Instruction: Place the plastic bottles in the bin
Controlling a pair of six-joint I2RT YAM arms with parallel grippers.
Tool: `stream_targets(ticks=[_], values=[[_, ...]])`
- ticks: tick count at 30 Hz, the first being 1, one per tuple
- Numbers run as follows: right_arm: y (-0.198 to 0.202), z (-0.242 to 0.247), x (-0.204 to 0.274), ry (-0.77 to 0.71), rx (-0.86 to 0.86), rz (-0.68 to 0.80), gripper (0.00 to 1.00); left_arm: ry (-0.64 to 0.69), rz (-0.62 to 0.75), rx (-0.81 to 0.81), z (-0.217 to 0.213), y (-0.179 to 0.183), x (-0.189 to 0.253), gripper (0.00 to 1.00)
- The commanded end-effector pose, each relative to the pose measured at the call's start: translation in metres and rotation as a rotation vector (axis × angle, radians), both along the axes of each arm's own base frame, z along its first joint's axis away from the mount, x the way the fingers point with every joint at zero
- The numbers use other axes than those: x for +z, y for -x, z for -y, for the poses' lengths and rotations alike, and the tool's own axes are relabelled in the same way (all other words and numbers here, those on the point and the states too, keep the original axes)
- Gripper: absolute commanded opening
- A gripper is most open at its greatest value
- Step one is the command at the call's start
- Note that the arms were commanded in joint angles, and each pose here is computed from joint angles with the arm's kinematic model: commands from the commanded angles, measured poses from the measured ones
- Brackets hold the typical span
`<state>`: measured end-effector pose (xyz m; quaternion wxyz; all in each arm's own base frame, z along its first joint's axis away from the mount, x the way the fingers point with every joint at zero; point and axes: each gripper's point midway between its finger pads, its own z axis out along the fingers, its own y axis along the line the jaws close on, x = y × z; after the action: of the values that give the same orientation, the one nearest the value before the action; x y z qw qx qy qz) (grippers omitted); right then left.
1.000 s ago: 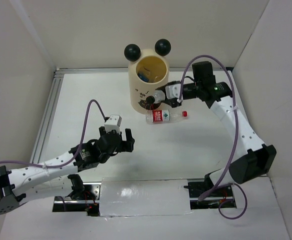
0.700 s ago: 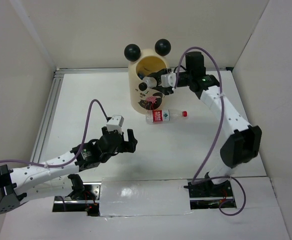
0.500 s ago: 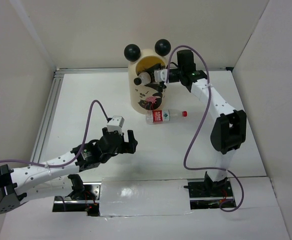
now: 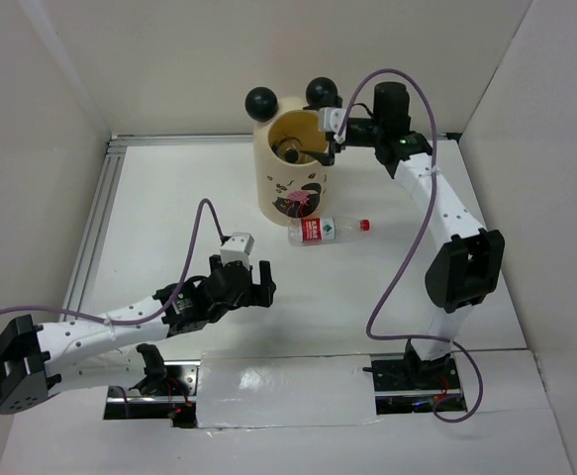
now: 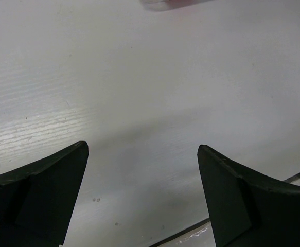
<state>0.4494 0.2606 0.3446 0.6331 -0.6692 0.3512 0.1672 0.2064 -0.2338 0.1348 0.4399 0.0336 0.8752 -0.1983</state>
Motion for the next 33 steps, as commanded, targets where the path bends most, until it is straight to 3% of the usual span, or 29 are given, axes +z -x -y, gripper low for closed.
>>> stream_targets(ticks=[1,4,7,9,10,11,12,13,15,18,20,21,22,27,33], values=[[0.000,0.026,0.082,-0.098,-0.165,0.076,1.00,0.037,0.034,-0.041,0.020,-0.007,0.014,1.00],[-0.027,0.044,0.088,-0.122,-0.286,0.019,1.00,0.042,0.051,-0.081,0.032,-0.010,0.019,1.00],[-0.026,0.075,0.099,-0.157,-0.355,-0.057,1.00,0.014,0.052,-0.093,0.037,-0.014,0.022,1.00],[-0.018,0.104,0.079,-0.118,-0.422,-0.163,1.00,0.003,0.044,-0.093,0.037,-0.014,0.018,1.00],[-0.009,0.115,0.045,-0.074,-0.452,-0.315,1.00,0.014,0.052,-0.093,0.037,-0.013,0.019,1.00],[-0.013,0.124,0.046,-0.057,-0.464,-0.275,1.00,0.004,0.045,-0.093,0.035,-0.012,0.014,1.00],[0.002,0.134,0.003,0.085,-0.437,-0.353,1.00,0.029,0.044,-0.082,0.034,-0.011,0.015,1.00],[0.007,0.153,-0.017,0.130,-0.447,-0.403,0.95,0.024,0.040,-0.082,0.030,-0.009,0.011,1.00],[0.034,0.170,-0.073,0.225,-0.391,-0.527,0.70,0.027,0.026,-0.085,0.030,-0.006,0.007,1.00],[0.047,0.186,-0.111,0.269,-0.393,-0.542,0.50,0.044,0.028,-0.079,0.030,-0.006,0.008,1.00],[0.060,0.182,-0.146,0.330,-0.372,-0.534,0.56,0.040,0.025,-0.085,0.033,-0.009,0.007,1.00],[0.061,0.178,-0.158,0.353,-0.368,-0.531,0.66,0.043,0.020,-0.094,0.034,-0.008,0.007,1.00],[0.062,0.166,-0.172,0.379,-0.345,-0.519,0.85,0.034,0.014,-0.094,0.035,-0.008,0.006,1.00],[0.058,0.143,-0.225,0.456,-0.290,-0.601,0.99,0.039,0.005,-0.086,0.032,-0.006,0.007,1.00],[0.028,0.133,-0.255,0.450,-0.349,-0.599,0.99,0.085,-0.006,-0.033,0.013,0.003,0.008,1.00]])
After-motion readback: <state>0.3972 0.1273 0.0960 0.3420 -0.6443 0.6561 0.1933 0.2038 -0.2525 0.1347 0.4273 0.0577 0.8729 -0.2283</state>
